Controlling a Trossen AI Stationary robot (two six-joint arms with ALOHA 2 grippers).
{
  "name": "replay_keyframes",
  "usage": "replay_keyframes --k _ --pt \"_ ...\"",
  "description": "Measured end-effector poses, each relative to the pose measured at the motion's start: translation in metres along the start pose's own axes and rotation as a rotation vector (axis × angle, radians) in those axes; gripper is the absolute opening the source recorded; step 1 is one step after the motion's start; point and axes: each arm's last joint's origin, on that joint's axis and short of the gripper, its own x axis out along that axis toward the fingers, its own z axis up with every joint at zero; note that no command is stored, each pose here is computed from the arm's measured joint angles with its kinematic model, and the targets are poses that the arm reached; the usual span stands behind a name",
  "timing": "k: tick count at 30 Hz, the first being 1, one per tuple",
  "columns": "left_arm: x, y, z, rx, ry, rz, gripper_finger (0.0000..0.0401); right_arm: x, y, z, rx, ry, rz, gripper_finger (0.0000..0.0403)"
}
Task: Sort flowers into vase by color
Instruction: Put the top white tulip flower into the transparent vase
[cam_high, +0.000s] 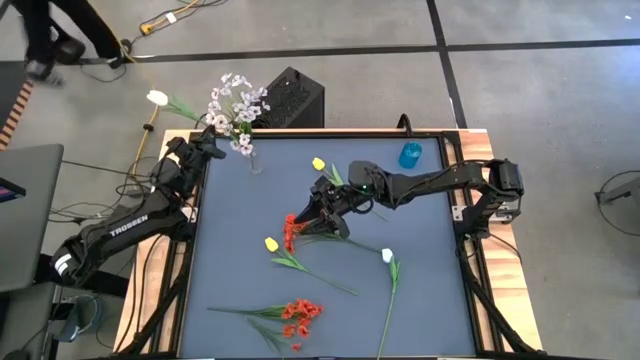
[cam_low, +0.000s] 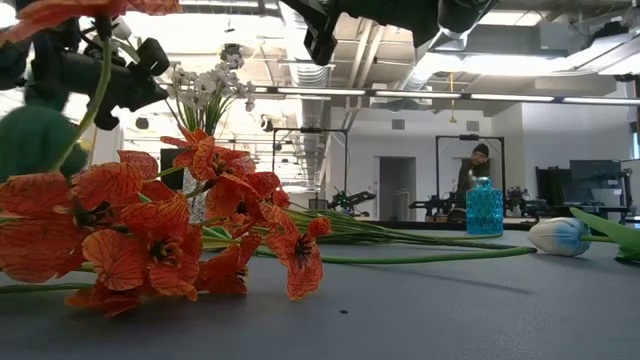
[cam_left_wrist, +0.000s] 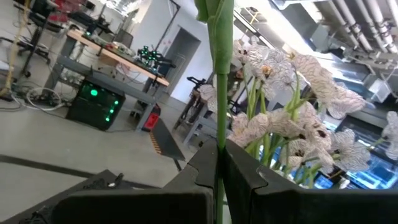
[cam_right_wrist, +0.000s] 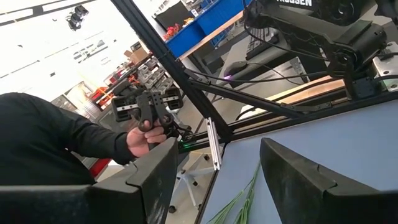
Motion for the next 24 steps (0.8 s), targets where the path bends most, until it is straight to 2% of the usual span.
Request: replay_keyframes --k 8,24 --pt "0.0002 0.0002 0.0002 0.048 -0.007 0.01 0.0 0.0 0.0 0.0 0.0 0.0 0.0 0.0255" --pt "0.0002 -0.0013 0.0029 0.023 -0.032 -0.007 0.0 -0.0026 -0.0037 0.0025 -0.001 -0.007 -0.011 0.0255"
